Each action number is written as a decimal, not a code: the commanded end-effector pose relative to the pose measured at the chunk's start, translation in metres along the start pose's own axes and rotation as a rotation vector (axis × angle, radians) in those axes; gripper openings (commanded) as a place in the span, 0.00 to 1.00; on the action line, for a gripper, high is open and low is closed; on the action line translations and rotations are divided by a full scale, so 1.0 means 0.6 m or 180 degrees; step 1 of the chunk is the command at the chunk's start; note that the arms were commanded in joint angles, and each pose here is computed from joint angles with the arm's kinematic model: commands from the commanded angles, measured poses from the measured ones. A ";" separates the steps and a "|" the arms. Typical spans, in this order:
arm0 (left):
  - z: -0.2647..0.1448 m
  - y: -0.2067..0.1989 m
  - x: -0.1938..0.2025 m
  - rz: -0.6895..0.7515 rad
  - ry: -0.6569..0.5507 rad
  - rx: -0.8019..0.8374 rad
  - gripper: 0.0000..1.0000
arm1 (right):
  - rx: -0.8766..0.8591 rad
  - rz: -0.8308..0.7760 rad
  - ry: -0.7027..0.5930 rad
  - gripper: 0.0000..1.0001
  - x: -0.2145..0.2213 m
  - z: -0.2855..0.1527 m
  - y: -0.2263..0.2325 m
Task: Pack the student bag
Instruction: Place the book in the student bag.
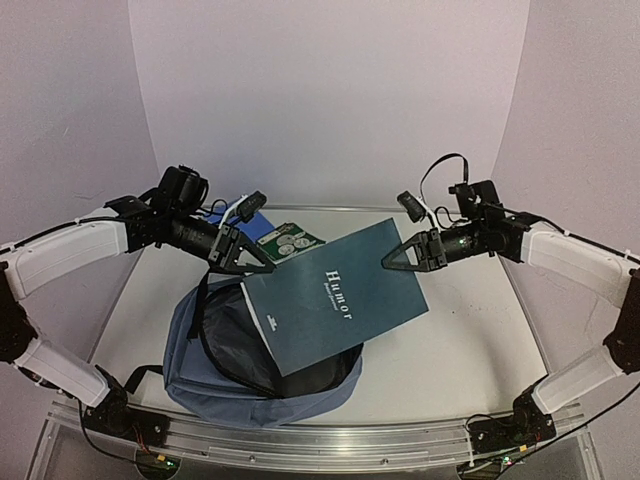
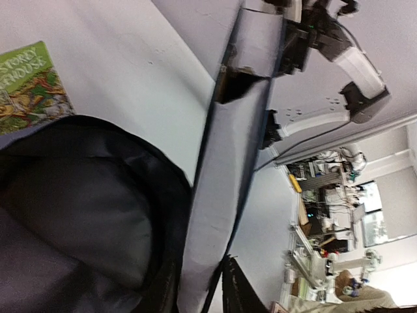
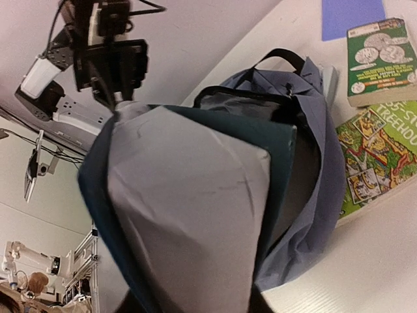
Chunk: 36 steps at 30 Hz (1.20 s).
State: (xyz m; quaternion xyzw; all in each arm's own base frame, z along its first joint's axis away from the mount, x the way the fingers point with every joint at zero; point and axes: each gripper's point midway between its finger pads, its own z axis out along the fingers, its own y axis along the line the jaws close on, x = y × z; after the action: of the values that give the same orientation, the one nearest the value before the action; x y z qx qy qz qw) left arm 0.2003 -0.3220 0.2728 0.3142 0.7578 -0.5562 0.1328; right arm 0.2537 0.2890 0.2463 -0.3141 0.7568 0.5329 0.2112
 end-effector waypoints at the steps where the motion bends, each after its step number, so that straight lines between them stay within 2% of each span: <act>1: -0.014 0.037 -0.045 0.0011 -0.0350 -0.0507 0.31 | 0.0217 -0.0202 -0.0245 0.09 -0.046 -0.013 0.027; 4: -0.043 0.081 -0.045 -0.0250 -0.0599 -0.0857 0.50 | 0.0352 -0.0061 -0.0309 0.00 -0.047 -0.016 0.016; 9: -0.085 0.161 -0.008 -0.0832 -0.0843 -0.1566 0.75 | 0.0684 0.0307 -0.0398 0.00 -0.038 -0.019 -0.022; 14: -0.144 0.247 0.075 -0.1549 -0.0909 -0.2617 0.86 | 0.0884 0.0679 -0.0446 0.00 -0.024 -0.020 -0.050; 16: -0.160 0.260 0.103 -0.1729 -0.0956 -0.2824 0.89 | 0.0946 0.0804 -0.0465 0.00 -0.021 -0.020 -0.060; 20: -0.165 0.270 0.145 -0.1992 -0.0983 -0.2903 0.94 | 0.1004 0.0946 -0.0462 0.00 -0.018 -0.016 -0.074; 26: -0.160 0.269 0.179 -0.2206 -0.1016 -0.2804 0.96 | 0.1042 0.0984 -0.0454 0.00 -0.020 -0.012 -0.083; 29: -0.138 0.258 0.182 -0.2227 -0.1026 -0.2477 0.94 | 0.1058 0.1001 -0.0441 0.00 -0.017 -0.010 -0.088; 33: -0.090 0.233 0.166 -0.2095 -0.1064 -0.1715 0.77 | 0.1057 0.1033 -0.0423 0.00 -0.015 -0.007 -0.092; 36: -0.078 0.224 0.161 -0.2063 -0.1062 -0.1505 0.60 | 0.1011 0.1039 -0.0429 0.00 -0.017 -0.008 -0.085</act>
State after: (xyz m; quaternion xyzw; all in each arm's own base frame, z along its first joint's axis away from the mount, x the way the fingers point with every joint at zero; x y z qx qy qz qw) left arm 0.2107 -0.1930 0.1045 -0.1003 0.9306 -0.3271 0.1306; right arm 0.2895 0.2709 0.2048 -0.1102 0.8678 0.4421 0.1983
